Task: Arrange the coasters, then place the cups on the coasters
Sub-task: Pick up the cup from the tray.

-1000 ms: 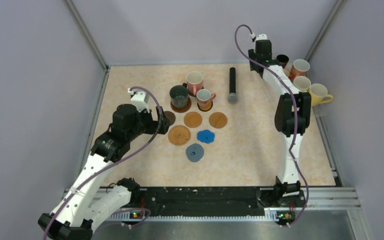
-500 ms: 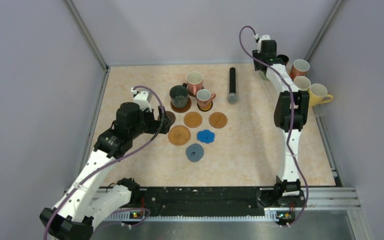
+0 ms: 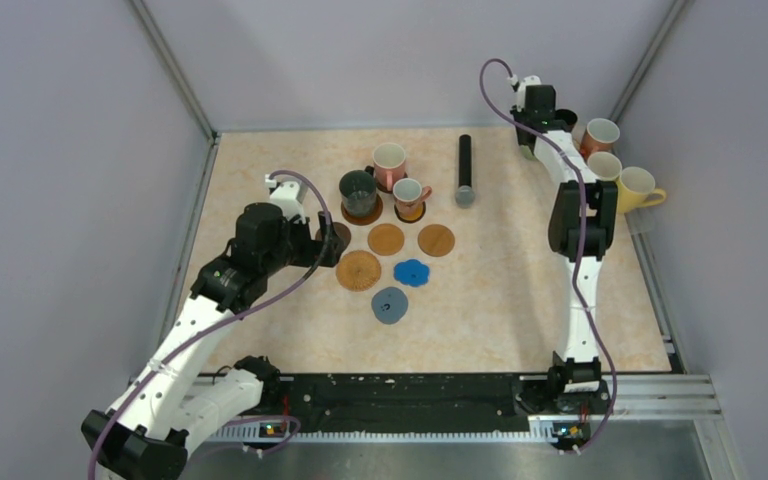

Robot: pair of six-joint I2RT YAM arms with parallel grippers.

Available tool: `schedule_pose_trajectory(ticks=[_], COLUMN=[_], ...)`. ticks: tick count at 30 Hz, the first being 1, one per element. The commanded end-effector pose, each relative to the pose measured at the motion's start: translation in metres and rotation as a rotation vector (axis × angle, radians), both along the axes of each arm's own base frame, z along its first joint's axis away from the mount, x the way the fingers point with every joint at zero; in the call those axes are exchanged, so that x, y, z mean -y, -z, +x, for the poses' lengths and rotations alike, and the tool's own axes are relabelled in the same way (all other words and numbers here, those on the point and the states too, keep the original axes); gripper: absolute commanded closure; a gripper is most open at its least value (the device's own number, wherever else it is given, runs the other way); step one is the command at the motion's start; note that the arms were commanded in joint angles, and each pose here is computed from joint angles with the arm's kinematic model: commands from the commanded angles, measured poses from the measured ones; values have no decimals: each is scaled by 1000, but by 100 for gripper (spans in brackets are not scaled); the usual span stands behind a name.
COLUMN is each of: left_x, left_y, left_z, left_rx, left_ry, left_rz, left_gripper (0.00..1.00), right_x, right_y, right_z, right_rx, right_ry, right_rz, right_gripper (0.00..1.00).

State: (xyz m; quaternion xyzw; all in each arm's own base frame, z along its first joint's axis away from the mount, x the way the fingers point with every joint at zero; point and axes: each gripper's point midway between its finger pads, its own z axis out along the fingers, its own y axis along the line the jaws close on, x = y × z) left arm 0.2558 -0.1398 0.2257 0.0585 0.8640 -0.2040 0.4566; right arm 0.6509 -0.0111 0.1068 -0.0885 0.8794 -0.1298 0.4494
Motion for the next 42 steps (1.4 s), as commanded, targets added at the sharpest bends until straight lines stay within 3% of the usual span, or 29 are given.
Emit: schedule_pose_trajectory(ticks=[1,7,28,42], left_x=[-1,-2,-4,-9], left_y=[-10,-11,-18,-22], left_z=[5,5,2,3], left_rx=[33,37,69,88], left_ry=[-8,-12,-16,-37], left_rz=[-7,-6,-22,-20], left_gripper=[3,3,3,3], right_x=[4,10,-10,-65], right_y=[-20,-45,-160,-151], right_z=[7,5,-46,-162], right_rx=[42,78,209,131], right_ry=[-7,-12,-86,-223], right_rz=[-6,-38,7,214], right_gripper=[77,100,100,100])
